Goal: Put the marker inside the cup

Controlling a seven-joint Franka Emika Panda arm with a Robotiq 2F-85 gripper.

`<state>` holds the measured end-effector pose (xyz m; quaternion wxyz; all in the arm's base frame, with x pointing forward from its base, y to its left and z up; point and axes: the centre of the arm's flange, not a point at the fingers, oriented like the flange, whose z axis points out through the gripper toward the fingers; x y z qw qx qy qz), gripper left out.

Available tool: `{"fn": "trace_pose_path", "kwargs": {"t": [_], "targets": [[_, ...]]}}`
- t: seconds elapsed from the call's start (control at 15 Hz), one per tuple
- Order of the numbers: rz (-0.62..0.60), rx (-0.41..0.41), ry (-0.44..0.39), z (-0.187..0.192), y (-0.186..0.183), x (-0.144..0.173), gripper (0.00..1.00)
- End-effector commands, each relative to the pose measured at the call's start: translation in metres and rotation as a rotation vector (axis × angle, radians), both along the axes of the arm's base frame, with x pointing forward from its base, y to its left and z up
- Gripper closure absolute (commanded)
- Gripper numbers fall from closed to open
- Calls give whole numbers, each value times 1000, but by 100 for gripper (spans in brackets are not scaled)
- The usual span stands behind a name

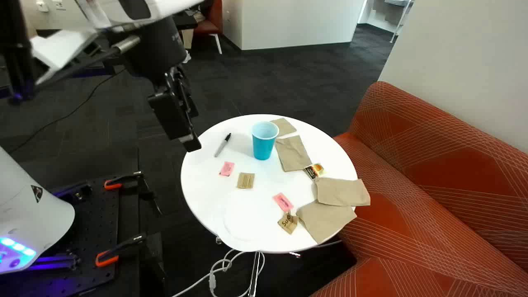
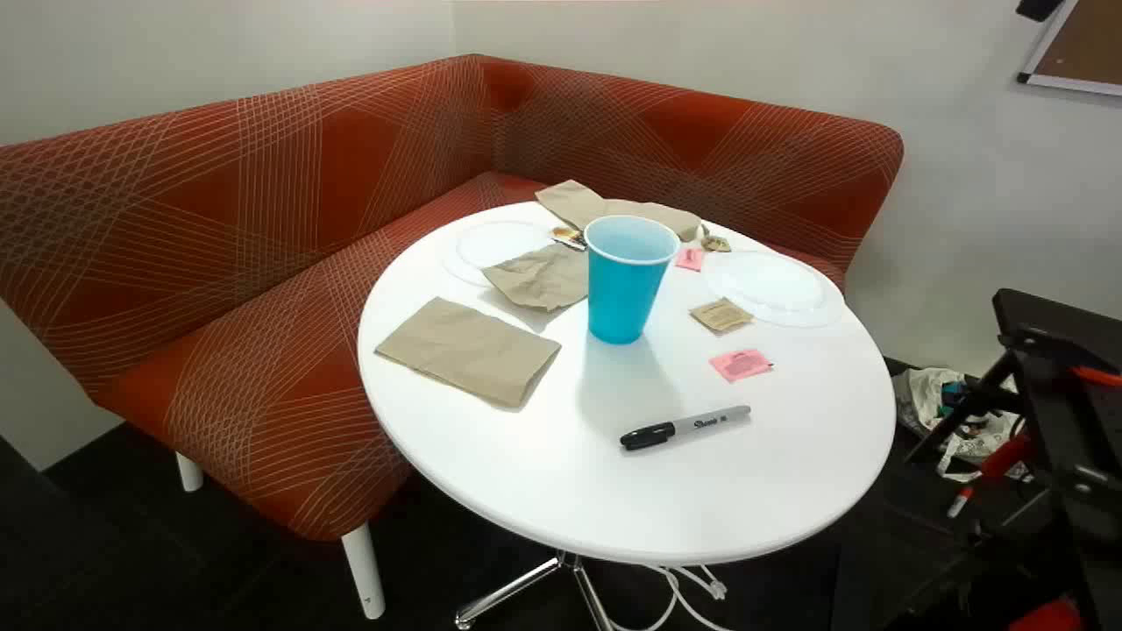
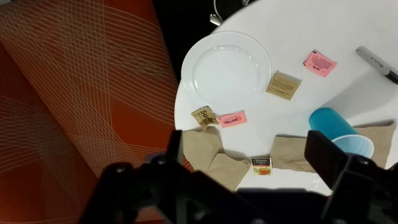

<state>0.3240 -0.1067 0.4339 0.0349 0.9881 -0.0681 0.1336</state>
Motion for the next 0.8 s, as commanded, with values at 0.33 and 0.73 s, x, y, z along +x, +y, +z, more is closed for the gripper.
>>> {"fn": "trace_pose_path", "kwargs": {"t": [0.33,0.73], "targets": [[0,0,0,0,0,0,0],[125,-31,47,-18,35,22,0]]}}
